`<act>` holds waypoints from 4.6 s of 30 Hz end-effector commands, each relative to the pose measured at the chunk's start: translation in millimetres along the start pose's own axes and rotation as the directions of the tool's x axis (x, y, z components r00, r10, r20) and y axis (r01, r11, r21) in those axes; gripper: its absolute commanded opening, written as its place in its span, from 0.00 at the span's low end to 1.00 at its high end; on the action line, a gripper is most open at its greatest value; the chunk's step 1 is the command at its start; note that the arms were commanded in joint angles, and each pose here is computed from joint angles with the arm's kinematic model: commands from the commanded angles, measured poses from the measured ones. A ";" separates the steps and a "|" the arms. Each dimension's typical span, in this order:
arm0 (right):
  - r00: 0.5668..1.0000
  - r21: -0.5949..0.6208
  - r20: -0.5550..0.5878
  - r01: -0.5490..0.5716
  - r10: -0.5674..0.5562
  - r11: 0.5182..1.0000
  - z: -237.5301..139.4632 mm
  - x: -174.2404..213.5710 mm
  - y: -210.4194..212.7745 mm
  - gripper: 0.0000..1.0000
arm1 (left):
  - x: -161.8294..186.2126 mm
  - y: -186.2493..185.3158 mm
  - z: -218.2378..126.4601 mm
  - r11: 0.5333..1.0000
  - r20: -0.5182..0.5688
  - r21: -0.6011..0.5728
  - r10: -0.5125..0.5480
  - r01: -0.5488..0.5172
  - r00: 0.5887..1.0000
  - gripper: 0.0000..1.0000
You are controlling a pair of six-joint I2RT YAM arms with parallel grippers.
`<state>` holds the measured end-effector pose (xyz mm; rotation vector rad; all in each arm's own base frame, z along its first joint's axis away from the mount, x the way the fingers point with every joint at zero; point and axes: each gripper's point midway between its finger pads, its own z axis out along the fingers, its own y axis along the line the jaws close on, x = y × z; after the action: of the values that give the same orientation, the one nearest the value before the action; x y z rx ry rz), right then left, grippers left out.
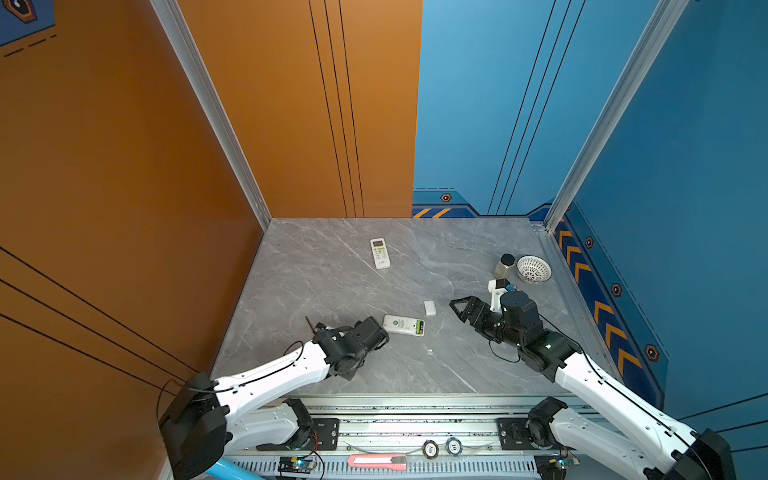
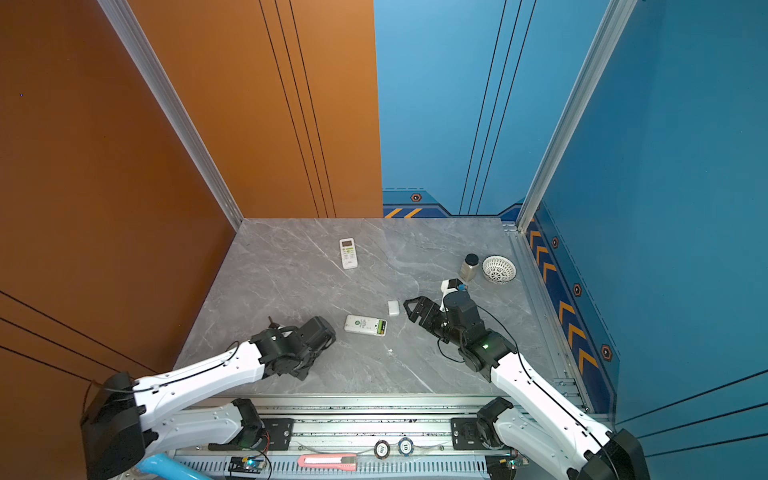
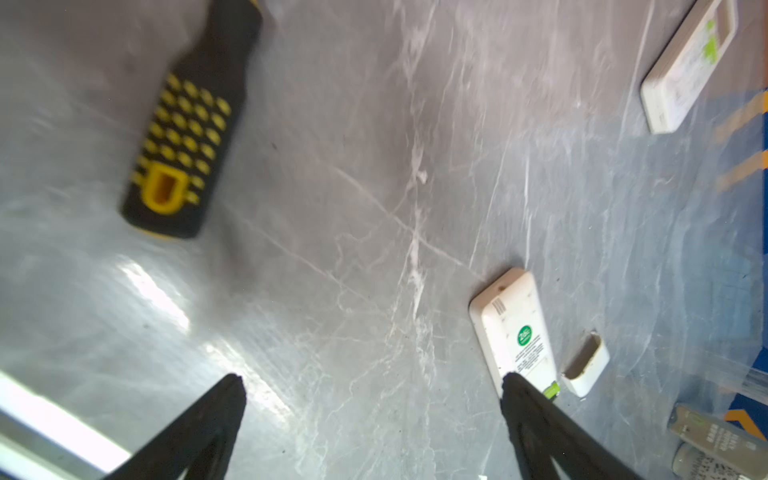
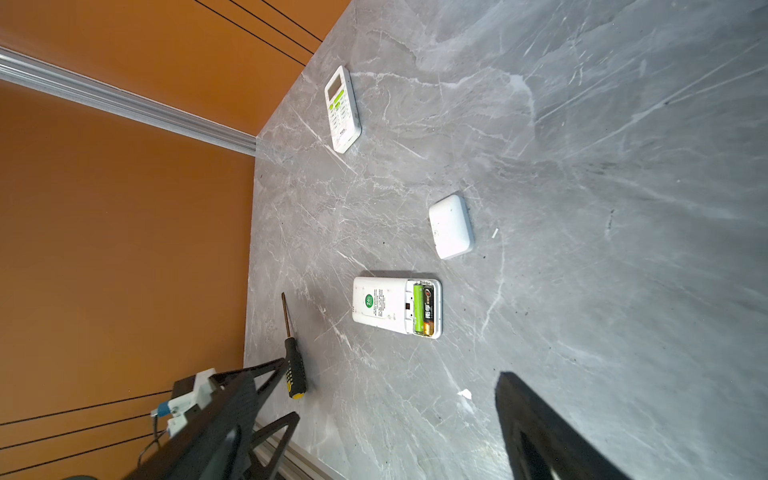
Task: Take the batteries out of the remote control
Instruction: 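Lower and release the remote with the left gripper while the right gripper withdraws, then grasp the black-and-yellow screwdriver handle with the left gripper, then carry the screwdriver toward the right gripper while the right gripper closes on it, then release the screwdriver with the left gripper while the right gripper holds it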
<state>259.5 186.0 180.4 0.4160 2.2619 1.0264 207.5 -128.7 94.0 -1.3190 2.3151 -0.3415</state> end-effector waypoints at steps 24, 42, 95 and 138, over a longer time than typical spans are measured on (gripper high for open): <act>0.893 -0.198 -0.301 0.283 -0.333 0.938 53.8 116.9 96.0 0.91 | -63.1 56.8 47.2 0.876 -0.332 -0.118 0.410 -0.468 0.850 0.74; 0.737 -0.305 -0.333 0.506 -0.588 0.807 42.6 142.6 99.6 0.91 | -26.0 29.6 42.8 0.949 -0.397 0.030 0.300 -0.315 0.867 0.16; 0.807 -0.338 -0.566 -0.042 -0.168 0.940 88.7 139.4 126.7 0.00 | 96.1 -105.7 -51.4 0.750 -0.305 0.541 0.596 -0.380 0.743 0.16; 0.750 -0.276 -0.640 -0.022 -0.167 0.961 34.1 121.6 92.4 0.00 | 30.3 -139.7 -39.6 0.725 -0.217 0.687 0.275 -0.053 0.937 0.72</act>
<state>196.1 323.3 170.4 -0.1352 2.6755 1.5812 272.0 -217.5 170.3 -0.7145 2.2423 -1.1966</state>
